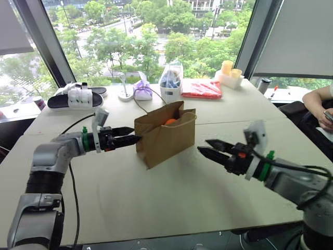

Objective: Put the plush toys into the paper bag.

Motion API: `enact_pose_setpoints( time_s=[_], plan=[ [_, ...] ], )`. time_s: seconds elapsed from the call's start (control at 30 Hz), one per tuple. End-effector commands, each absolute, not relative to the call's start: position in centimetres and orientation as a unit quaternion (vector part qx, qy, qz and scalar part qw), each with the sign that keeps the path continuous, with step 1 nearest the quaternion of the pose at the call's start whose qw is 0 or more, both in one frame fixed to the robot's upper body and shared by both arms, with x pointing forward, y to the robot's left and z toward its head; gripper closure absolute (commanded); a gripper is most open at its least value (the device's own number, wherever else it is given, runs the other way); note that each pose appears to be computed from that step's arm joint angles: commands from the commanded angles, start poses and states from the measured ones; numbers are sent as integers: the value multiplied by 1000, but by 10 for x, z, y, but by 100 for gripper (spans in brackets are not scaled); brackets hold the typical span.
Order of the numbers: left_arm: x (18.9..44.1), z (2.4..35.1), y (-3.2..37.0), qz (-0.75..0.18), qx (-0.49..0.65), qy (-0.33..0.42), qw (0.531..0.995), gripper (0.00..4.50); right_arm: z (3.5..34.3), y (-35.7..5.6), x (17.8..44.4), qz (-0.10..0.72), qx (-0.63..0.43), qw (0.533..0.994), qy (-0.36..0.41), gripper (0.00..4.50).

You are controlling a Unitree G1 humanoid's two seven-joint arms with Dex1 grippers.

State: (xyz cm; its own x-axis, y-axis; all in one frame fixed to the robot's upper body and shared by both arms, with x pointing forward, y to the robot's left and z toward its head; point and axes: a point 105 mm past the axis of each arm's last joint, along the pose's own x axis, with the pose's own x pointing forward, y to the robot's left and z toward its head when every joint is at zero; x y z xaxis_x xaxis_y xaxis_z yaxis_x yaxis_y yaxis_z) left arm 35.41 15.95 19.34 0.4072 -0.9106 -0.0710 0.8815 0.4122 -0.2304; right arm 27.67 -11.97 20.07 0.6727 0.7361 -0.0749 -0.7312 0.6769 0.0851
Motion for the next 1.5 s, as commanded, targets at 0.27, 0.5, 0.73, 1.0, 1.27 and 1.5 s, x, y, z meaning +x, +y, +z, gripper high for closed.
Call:
enact_pose_setpoints(
  time_s=[0.27, 0.5, 0.73, 1.0, 1.27, 1.5],
  plan=[
    [353, 201, 145, -563, -28, 68, 823, 0, 179, -63, 325, 414, -6, 909, 34, 433],
    [359, 190, 135, -540, -18, 56, 840, 0, 170, -48, 344, 403, -19, 914, 31, 433],
    [365, 178, 122, -519, -12, 37, 854, 0, 166, -50, 344, 397, -19, 917, 37, 433],
    [370, 184, 118, -505, -40, 9, 862, 81, 167, -82, 323, 368, -12, 929, 46, 437],
    [368, 180, 113, -508, -48, 9, 860, 444, 163, -124, 298, 314, -25, 946, 72, 437],
    [366, 190, 102, -565, -63, 14, 823, 444, 169, -171, 285, 250, -50, 963, 85, 437]
  ],
)
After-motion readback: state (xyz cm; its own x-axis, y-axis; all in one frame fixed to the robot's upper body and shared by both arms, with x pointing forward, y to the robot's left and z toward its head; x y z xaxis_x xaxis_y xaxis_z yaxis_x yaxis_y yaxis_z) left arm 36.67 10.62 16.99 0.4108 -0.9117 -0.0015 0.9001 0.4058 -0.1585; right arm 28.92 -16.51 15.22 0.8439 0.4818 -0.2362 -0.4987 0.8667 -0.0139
